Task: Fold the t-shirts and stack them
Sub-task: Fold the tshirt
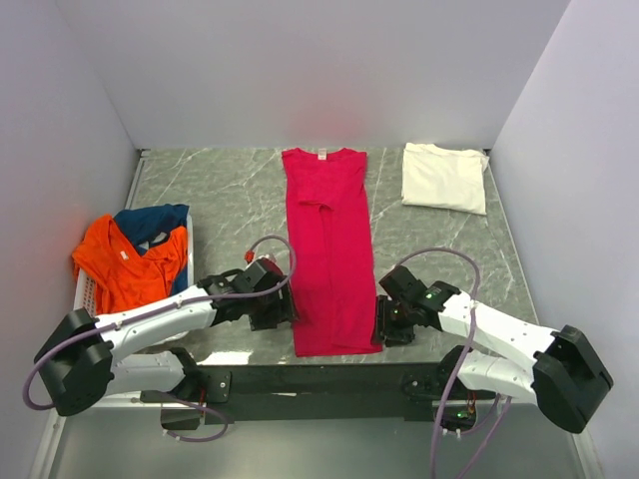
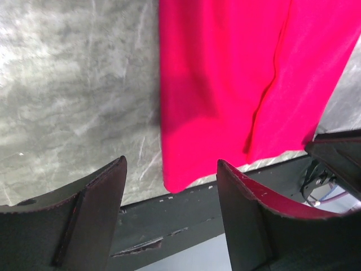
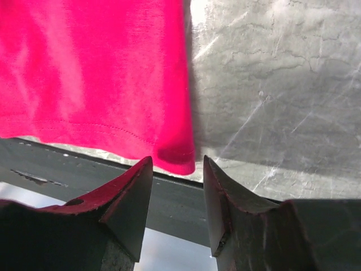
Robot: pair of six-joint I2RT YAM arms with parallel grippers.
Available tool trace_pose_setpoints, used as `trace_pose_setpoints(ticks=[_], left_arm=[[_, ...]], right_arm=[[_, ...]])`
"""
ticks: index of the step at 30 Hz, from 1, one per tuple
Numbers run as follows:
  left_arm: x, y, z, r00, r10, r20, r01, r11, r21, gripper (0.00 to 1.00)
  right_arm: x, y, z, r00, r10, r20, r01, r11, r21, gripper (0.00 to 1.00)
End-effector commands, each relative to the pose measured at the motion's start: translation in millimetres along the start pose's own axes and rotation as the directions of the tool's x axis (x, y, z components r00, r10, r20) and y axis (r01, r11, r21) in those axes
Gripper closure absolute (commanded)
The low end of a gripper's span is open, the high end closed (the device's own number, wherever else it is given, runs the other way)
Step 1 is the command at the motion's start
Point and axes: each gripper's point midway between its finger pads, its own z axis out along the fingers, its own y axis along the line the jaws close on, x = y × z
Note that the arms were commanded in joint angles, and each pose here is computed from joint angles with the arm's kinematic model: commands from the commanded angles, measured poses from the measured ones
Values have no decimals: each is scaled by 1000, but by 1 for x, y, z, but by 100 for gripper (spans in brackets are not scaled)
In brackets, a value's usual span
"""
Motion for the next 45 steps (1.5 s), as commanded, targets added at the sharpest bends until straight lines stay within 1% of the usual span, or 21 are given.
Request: trace_pose_setpoints(ticks=[1,3,5,6,11,12,14,15,18,20,24,29,35,41,44,45], left_arm=[[1,-9,-7,1000,1,12,-1,1000,26,30],[3,-9,-5,1000,3,6,-4,1000,24,31],[5,-8,-1,1000,5,-2,-5,1000,13,31],[9,-8,0,1000,13,-13,-13,1000,9,31],[22,-11,5,999,28,-47,-28,1000,-8,31],[26,-10,8,998,28,-55,-29,999,-19,32],[28,-9,12,997,30,-64,-32,999,-30,33],[32,-7,15,997,32,-76,-35,998,-44,36],[39,-7,18,994,39,-99,-45,997,-60,44],[44,-10,19,992,49,-112,-55,997,-54,45],[54,-2,24,990,40,-139,-53,994,-91,48],[59,-1,29,989,25,-149,-37,996,-79,49],[65,-1,34,984,30,-174,-43,996,-73,55],[71,1,42,978,37,-207,-56,995,-86,66],[72,8,43,976,40,-212,-68,990,-125,82],[71,10,44,977,38,-209,-68,988,-140,94]], right_arm=[[-2,3,5,1000,-9,-7,9,1000,3,53],[3,-4,9,1000,-11,-27,12,1000,28,60],[10,-13,13,999,-7,-47,10,999,51,63],[11,-14,14,999,-7,-51,9,999,52,67],[16,-13,16,998,-2,-68,4,1000,31,77],[15,-12,17,998,-5,-70,7,1000,30,81],[13,-8,16,997,-9,-72,10,1000,22,86],[13,-7,17,997,-12,-73,13,1000,21,89],[10,-4,16,997,-17,-70,19,1000,17,92],[8,-1,16,997,-21,-69,22,1000,11,92],[8,0,17,996,-26,-80,27,1000,11,92],[9,0,18,996,-29,-87,30,999,12,92],[11,-1,16,996,-26,-87,27,1000,12,93],[12,-3,14,997,-15,-79,16,1000,11,93],[12,-3,13,997,-9,-73,10,1000,8,94],[13,-3,13,997,-6,-72,7,1000,7,95]])
